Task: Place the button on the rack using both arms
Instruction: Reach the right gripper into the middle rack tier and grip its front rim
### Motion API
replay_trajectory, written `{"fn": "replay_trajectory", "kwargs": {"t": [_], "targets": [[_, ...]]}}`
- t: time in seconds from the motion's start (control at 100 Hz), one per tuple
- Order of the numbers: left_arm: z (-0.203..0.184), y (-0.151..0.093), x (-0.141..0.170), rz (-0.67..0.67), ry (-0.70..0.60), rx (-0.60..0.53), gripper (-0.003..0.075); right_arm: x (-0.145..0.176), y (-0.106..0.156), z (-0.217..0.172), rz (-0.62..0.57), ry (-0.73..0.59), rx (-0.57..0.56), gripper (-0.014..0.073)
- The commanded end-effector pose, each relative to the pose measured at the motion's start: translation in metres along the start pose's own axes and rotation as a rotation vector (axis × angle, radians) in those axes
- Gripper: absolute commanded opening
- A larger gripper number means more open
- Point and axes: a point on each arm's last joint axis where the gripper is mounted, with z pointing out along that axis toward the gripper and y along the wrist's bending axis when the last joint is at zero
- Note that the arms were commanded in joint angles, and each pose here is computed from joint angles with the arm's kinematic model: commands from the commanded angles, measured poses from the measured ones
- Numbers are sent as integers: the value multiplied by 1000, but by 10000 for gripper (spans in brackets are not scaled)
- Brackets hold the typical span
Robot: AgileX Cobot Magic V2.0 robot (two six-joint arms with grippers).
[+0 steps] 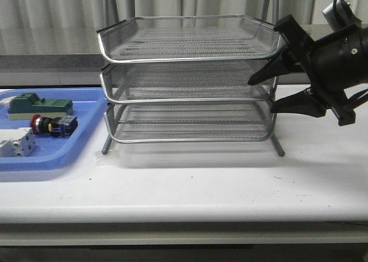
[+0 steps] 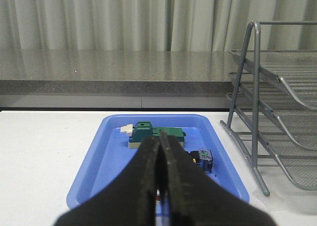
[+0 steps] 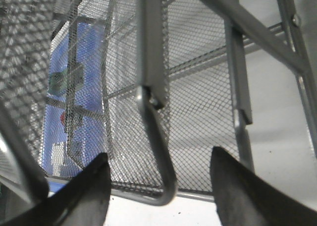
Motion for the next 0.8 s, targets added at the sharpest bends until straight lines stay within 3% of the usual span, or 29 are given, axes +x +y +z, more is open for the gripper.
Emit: {"fn": "replay_trajectory", "kwargs": {"t": [0.0,0.12,0.45,0.79], "targets": [[-2,0,1,-15,-85,13,-20,-12,22,-5,11,-46,-116,455],[-2,0,1,-15,-85,13,-20,-12,21,-1,17,-26,-136,415],[-2,0,1,-15,-85,13,-20,-10,18,2,24,-13,-141,47],[-2,0,1,-15,-85,13,-20,7,4,0,54,33,-104,15]]}}
